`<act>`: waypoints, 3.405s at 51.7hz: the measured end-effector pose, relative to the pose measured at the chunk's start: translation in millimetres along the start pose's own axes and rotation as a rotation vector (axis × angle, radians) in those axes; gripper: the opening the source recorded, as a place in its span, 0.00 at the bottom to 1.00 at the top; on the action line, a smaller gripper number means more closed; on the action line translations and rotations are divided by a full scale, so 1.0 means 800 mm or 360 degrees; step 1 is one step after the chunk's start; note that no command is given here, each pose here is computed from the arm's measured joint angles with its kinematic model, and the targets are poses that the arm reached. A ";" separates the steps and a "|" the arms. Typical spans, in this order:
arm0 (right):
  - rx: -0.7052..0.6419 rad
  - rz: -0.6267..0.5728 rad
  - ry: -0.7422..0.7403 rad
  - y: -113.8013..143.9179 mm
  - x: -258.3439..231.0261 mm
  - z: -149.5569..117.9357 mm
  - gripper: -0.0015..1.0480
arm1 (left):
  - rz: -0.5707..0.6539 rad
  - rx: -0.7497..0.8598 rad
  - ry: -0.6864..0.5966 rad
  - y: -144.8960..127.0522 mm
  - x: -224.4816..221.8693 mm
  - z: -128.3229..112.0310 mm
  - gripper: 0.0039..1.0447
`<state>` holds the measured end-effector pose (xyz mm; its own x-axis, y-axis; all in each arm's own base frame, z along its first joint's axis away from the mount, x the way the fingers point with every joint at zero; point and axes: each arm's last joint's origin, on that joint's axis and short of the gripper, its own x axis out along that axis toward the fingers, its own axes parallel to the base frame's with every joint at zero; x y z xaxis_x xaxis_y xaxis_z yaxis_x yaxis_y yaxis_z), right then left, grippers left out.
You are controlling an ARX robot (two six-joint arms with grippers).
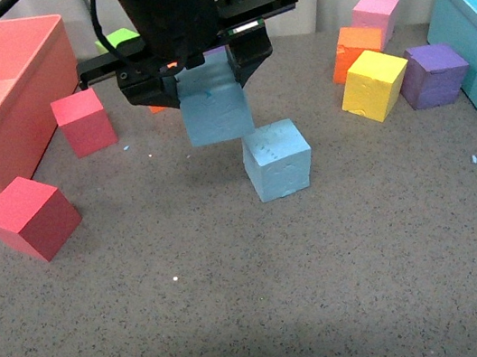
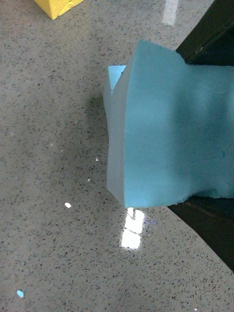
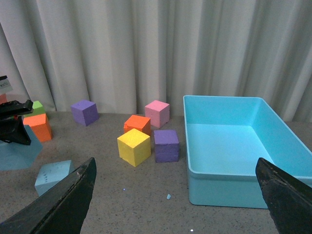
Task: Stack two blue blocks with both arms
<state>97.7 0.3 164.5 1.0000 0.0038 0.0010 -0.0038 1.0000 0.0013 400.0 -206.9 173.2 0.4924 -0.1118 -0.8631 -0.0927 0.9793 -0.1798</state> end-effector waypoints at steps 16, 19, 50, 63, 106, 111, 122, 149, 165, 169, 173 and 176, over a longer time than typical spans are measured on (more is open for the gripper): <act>0.0000 0.0000 0.0000 0.000 0.000 0.000 0.91 | -0.0005 -0.0032 0.0017 -0.027 0.003 -0.005 0.46; 0.0000 0.0000 0.0000 0.000 0.000 0.000 0.91 | -0.0009 -0.0036 0.0015 -0.032 0.003 -0.006 0.46; 0.0000 0.0000 0.0000 0.000 0.000 0.000 0.91 | -0.0015 -0.0002 0.0026 -0.065 0.025 -0.020 0.45; 0.0000 0.0000 0.0000 0.000 0.000 0.000 0.91 | -0.0013 -0.0003 0.0053 -0.066 0.035 -0.024 0.45; 0.0000 0.0000 0.0000 0.000 0.000 0.000 0.91 | -0.0067 0.0134 -0.0226 -0.055 -0.028 -0.020 0.92; 0.0000 0.0000 0.0000 0.000 0.000 0.000 0.91 | 0.0107 0.0358 -0.0966 -0.001 -0.030 -0.044 0.70; 0.0000 0.0001 0.0000 0.000 0.000 0.000 0.91 | -0.0019 0.0268 -0.1721 0.127 -0.097 -0.088 0.28; 0.0000 0.0000 0.0000 0.000 0.000 0.000 0.91 | 0.0021 0.0325 -0.1657 0.245 -0.138 -0.192 0.03; 0.0000 0.0000 0.0000 0.000 0.000 0.000 0.91 | 0.0008 0.0333 -0.1660 0.271 -0.165 -0.227 0.03; 0.0000 -0.0001 0.0000 0.000 0.000 0.000 0.91 | -0.0005 0.0340 -0.1658 0.280 -0.169 -0.231 0.03; 0.0000 -0.0002 0.0000 0.000 0.000 0.000 0.91 | 0.0016 0.0327 -0.1666 0.284 -0.173 -0.235 0.03; 0.0000 -0.0001 0.0000 0.000 0.000 0.000 0.91 | 0.0012 0.0329 -0.1676 0.284 -0.177 -0.237 0.03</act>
<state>97.7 0.3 164.5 1.0000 0.0031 0.0010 -0.0031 1.0000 0.0013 145.1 -0.5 164.9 1.0000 -0.0008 -0.0052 0.0007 1.0000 -0.0078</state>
